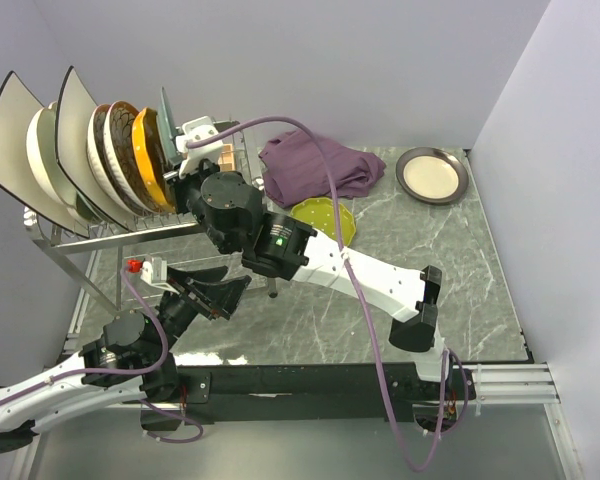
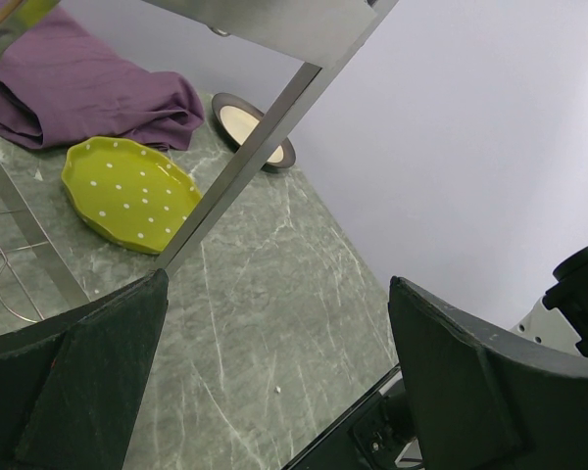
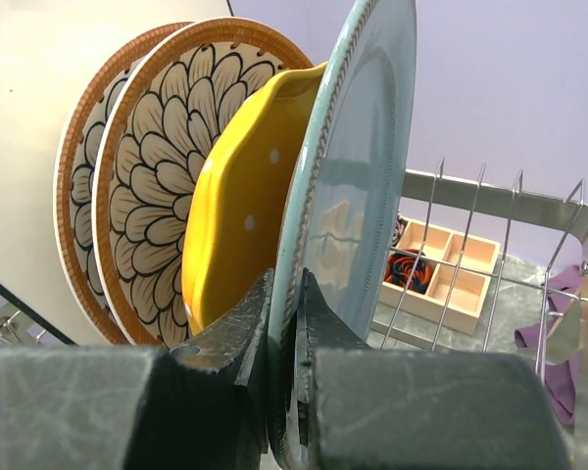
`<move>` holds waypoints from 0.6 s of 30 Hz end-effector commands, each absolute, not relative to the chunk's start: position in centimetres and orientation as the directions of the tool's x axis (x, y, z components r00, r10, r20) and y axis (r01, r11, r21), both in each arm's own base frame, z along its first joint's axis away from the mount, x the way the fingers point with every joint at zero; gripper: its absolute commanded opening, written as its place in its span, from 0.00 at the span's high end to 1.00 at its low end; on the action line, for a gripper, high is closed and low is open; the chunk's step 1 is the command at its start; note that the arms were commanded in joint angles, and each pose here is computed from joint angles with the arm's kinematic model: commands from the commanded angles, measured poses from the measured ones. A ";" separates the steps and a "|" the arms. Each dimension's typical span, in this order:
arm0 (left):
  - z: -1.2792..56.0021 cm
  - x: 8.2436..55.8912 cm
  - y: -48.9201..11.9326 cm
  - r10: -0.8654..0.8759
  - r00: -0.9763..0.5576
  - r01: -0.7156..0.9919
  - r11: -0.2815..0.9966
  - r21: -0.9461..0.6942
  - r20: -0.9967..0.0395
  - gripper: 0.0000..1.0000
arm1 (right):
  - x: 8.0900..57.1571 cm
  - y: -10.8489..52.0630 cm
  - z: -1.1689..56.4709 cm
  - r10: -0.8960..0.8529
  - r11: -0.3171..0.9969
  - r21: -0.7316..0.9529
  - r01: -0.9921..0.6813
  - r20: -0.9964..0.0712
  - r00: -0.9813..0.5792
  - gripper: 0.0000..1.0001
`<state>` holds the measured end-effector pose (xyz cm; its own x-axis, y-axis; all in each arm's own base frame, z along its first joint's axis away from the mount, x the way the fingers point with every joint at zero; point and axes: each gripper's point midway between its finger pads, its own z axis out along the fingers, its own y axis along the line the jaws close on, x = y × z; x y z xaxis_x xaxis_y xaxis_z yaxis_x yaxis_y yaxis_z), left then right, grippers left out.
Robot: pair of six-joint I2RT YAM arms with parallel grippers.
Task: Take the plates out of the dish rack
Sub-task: Unload the plate from the dish rack.
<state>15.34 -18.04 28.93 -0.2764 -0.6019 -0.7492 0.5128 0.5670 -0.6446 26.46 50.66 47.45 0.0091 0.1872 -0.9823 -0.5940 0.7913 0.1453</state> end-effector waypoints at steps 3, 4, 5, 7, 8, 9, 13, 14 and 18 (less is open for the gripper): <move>28.9 15.4 -17.9 -0.607 -0.275 0.507 0.567 -0.649 -0.745 0.00 | 25.2 42.6 59.7 0.411 0.782 0.257 -0.568 -0.898 0.158 1.00; 28.9 15.4 -17.9 -0.609 -0.275 0.509 0.565 -0.650 -0.744 0.01 | 25.0 42.2 60.6 0.439 0.773 0.275 -0.571 -0.882 0.170 1.00; 28.9 15.3 -17.9 -0.607 -0.276 0.509 0.565 -0.649 -0.745 0.00 | 25.0 42.2 60.8 0.446 0.769 0.276 -0.577 -0.878 0.173 1.00; 29.0 15.3 -18.0 -0.606 -0.278 0.511 0.563 -0.649 -0.745 0.01 | 24.6 41.8 61.8 0.472 0.751 0.288 -0.595 -0.863 0.178 1.00; 29.0 15.3 -18.0 -0.607 -0.277 0.512 0.563 -0.649 -0.745 0.01 | 24.4 41.6 62.2 0.483 0.743 0.293 -0.602 -0.857 0.179 1.00; 29.0 15.3 -18.0 -0.608 -0.277 0.512 0.562 -0.650 -0.744 0.01 | 24.2 41.2 62.8 0.499 0.735 0.303 -0.607 -0.847 0.182 1.00; 29.0 15.3 -17.9 -0.608 -0.277 0.512 0.562 -0.650 -0.744 0.01 | 23.9 40.6 63.6 0.545 0.707 0.340 -0.620 -0.821 0.172 1.00; 28.9 15.3 -18.0 -0.607 -0.277 0.512 0.563 -0.649 -0.745 0.01 | 23.8 40.5 63.7 0.553 0.704 0.348 -0.619 -0.816 0.170 1.00; 28.9 15.3 -18.0 -0.607 -0.278 0.513 0.562 -0.649 -0.745 0.01 | 24.0 40.4 64.0 0.568 0.704 0.367 -0.608 -0.805 0.171 1.00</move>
<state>15.36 -18.02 28.92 -0.2759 -0.6022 -0.7491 0.5120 0.5675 -0.6448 26.28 50.53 48.22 0.0215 0.2006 -0.9794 -0.6040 0.7833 0.1471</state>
